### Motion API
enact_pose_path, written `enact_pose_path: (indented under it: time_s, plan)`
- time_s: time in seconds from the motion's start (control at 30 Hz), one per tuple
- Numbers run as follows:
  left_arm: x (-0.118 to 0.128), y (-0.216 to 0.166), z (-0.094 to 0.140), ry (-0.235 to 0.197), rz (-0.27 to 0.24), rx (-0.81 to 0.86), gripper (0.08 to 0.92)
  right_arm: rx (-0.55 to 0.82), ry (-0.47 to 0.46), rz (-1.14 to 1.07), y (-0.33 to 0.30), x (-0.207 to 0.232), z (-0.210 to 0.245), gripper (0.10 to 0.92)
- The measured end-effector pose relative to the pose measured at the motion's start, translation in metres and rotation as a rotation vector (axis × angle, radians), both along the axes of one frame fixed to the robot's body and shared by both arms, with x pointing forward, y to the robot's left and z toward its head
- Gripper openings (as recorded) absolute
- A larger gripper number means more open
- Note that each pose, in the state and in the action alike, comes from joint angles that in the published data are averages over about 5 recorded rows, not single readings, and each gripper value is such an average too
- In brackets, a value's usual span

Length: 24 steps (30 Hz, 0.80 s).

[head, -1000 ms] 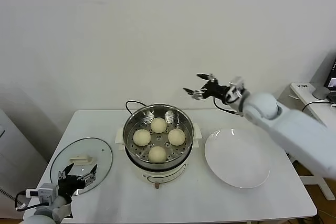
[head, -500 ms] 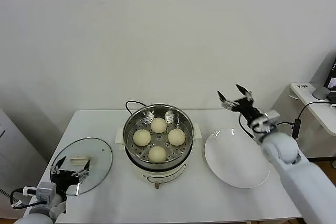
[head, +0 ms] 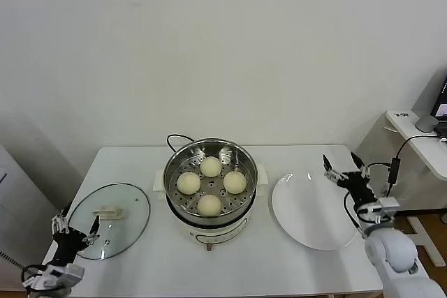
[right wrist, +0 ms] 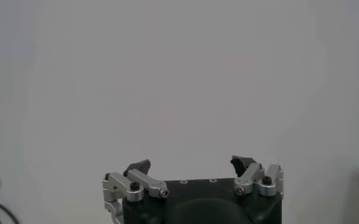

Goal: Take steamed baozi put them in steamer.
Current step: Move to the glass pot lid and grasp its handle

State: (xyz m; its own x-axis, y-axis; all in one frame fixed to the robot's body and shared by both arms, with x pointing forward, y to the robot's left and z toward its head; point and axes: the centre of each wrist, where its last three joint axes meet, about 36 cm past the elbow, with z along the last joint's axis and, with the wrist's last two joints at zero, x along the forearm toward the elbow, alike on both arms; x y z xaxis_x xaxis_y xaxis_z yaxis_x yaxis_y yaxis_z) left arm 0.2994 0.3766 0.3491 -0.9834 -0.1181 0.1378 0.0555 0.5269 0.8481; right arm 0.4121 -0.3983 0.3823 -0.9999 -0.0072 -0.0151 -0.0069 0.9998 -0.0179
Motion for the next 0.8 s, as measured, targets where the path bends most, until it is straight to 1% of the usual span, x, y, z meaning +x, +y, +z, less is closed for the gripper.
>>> enact_pose_path:
  time_s: [0.23, 0.3, 0.4, 0.57, 0.8]
  plan:
    - [0.004, 0.018, -0.034, -0.073, -0.137, 0.31, 0.823, 0.004, 0.025, -0.047, -0.005, -0.019, -0.015, 0.823]
    - [0.006, 0.023, -0.043, -0.085, -0.175, 0.381, 0.823, 0.004, 0.03, -0.056, -0.006, -0.023, -0.018, 0.823]
    - [0.009, 0.029, -0.056, -0.093, -0.222, 0.465, 0.823, 0.003, 0.039, -0.065, -0.006, -0.029, -0.023, 0.823]
    - [0.016, 0.041, -0.071, -0.091, -0.273, 0.557, 0.823, 0.002, 0.049, -0.07, -0.005, -0.035, -0.029, 0.823]
    - [0.028, 0.055, -0.083, -0.092, -0.303, 0.638, 0.823, -0.006, 0.059, -0.075, -0.005, -0.039, -0.035, 0.823]
